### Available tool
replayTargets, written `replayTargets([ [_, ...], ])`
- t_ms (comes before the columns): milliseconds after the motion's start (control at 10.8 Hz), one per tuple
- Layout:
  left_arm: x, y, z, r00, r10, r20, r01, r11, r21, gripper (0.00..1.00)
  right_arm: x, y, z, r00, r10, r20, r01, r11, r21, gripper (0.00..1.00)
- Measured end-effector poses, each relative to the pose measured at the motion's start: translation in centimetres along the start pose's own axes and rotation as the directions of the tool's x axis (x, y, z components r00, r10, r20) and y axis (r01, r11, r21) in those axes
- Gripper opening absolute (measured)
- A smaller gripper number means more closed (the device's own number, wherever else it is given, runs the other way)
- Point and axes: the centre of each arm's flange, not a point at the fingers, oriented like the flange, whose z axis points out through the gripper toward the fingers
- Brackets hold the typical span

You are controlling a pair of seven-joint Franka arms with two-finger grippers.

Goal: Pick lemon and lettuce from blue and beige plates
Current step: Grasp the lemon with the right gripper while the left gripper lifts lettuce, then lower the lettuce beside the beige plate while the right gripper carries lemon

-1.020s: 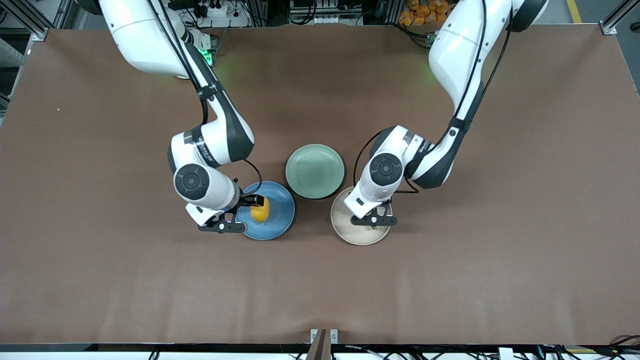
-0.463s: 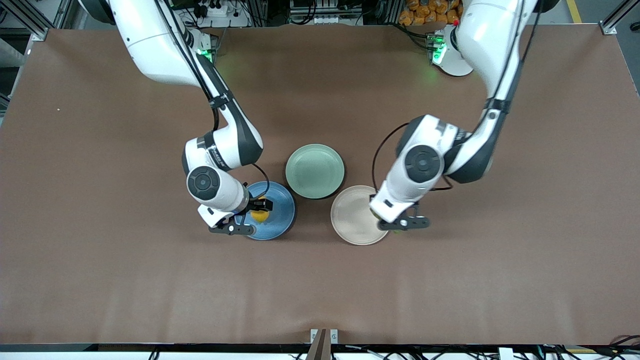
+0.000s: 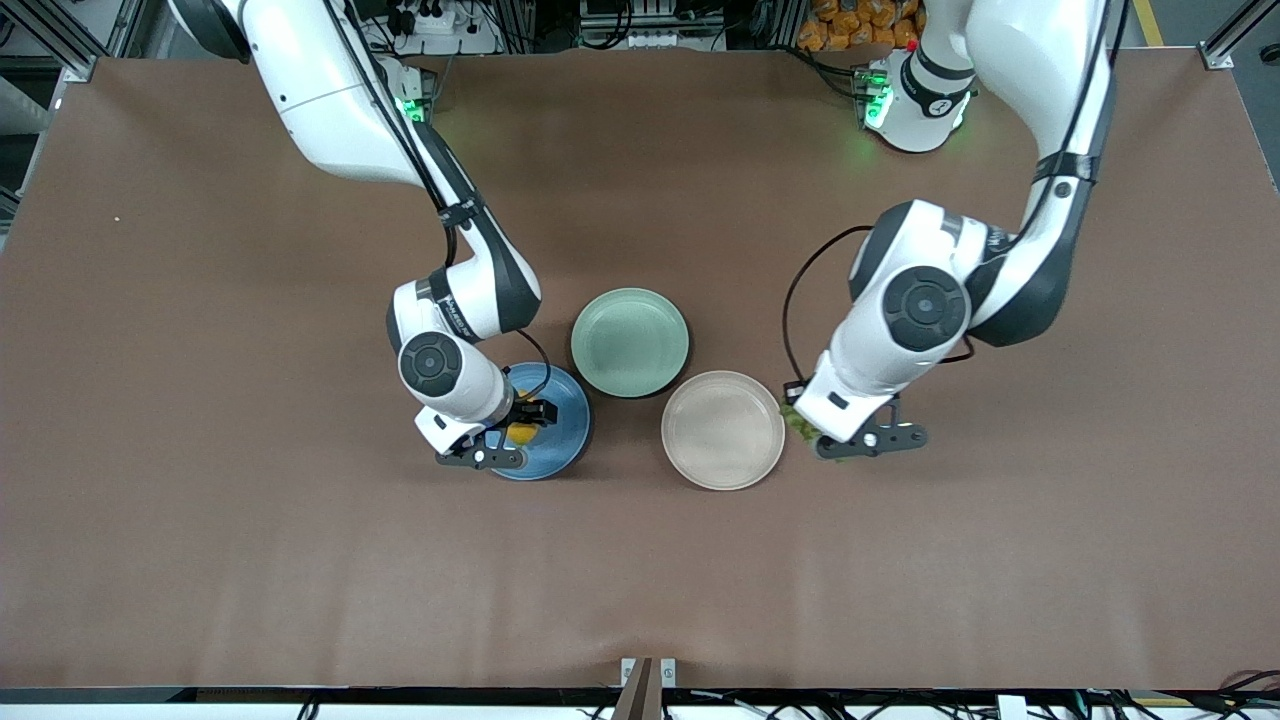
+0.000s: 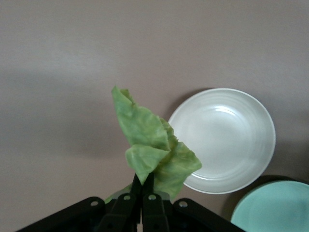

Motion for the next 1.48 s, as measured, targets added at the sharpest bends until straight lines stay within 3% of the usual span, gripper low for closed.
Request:
replayTargets([
  [185,1.7,-3.9,-0.3,1.000,-0.012,0.024,0.011,1.000,0.012,0.02,-0.2,-0.3,0.7,1.000,-0.005,-0.001,0.005,1.000,-0.003,0.95],
  [371,3.1,-7.1,-0.2,0.999,0.013,0.037,-0.013,1.000,0.013,0.02,-0.4,-0.6,0.7,1.000,-0.011,-0.001,0.011,1.000,-0.003,0.66],
  [463,3.5,-8.3,-0.1,0.998,0.036,0.047,-0.037,0.999,0.015,0.02,-0.4,-0.7,0.7,1.000,-0.013,-0.002,0.013,1.000,-0.003,0.61],
  [741,4.4,-11.9,0.5,0.992,0.095,0.083,-0.097,0.995,0.018,0.02,-0.5,-0.7,0.6,1.000,-0.016,0.004,0.016,1.000,-0.005,0.61],
  [1020,5.3,-15.5,0.9,0.987,0.122,0.105,-0.125,0.992,0.019,0.02,-0.2,-0.4,-1.0,0.998,-0.030,0.061,0.031,0.999,-0.028,0.61],
  [1298,4.8,-16.3,2.8,0.981,0.130,0.145,-0.137,0.990,0.040,0.02,1.1,1.4,-4.0,0.995,-0.056,0.085,0.060,0.997,-0.038,0.61],
  [1483,4.2,-16.4,4.4,0.975,0.135,0.175,-0.147,0.988,0.056,0.09,1.8,3.5,-5.5,0.990,-0.094,0.109,0.100,0.993,-0.055,0.61],
])
